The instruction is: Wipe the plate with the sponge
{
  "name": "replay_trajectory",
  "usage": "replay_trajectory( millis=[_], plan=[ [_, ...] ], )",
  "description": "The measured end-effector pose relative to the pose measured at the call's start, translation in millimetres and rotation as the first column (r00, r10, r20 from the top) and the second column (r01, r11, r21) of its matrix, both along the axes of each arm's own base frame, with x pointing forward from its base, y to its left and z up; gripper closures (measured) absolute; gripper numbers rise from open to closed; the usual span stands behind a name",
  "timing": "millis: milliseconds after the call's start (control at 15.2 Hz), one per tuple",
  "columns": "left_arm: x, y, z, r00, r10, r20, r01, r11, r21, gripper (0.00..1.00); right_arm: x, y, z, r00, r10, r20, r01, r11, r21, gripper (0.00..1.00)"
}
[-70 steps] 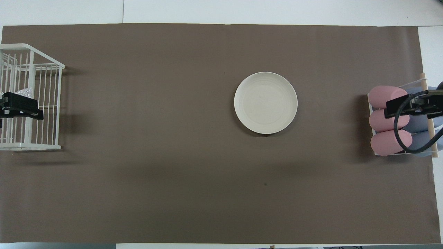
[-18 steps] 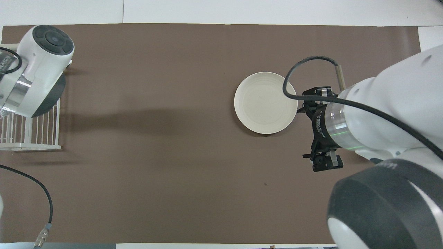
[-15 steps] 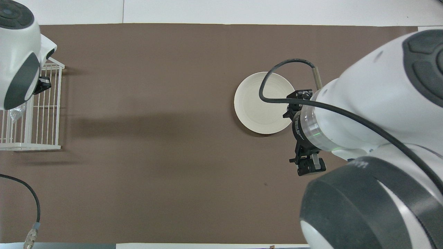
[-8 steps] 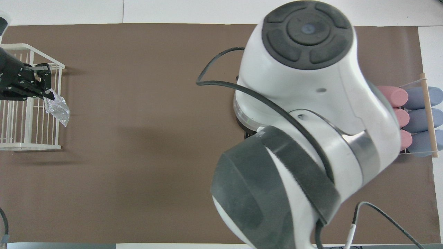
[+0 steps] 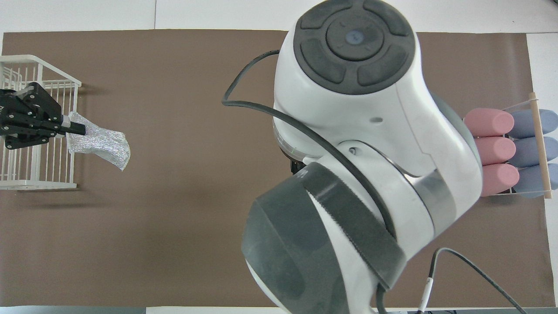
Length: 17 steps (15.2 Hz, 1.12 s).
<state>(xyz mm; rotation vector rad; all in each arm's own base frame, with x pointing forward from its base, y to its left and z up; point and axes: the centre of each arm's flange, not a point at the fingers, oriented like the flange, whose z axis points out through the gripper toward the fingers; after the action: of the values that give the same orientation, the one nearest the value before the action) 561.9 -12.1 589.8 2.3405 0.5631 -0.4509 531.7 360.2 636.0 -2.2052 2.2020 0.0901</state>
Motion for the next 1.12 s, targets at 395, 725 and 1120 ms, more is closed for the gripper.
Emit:
replay_trajectory(
  millis=[395, 725, 1120],
  plan=[
    [-57, -28, -45, 0.99, 0.026, 0.142, 0.022, 0.945, -0.325, 0.96, -0.1, 0, -12, 1.0, -0.003, 0.004, 0.003, 1.0, 0.003, 0.0],
    [-99, -63, -75, 0.974, 0.009, 0.228, 0.1, 0.883, -0.459, 0.96, -8.6, 4, -17, 1.0, 0.009, 0.002, -0.009, 1.0, 0.002, 0.0],
    [-124, -105, -108, 0.944, 0.003, 0.329, 0.203, 0.782, -0.59, 0.96, -41.7, 50, -32, 0.995, 0.068, 0.07, -0.072, 0.996, 0.052, 0.0]
  ],
)
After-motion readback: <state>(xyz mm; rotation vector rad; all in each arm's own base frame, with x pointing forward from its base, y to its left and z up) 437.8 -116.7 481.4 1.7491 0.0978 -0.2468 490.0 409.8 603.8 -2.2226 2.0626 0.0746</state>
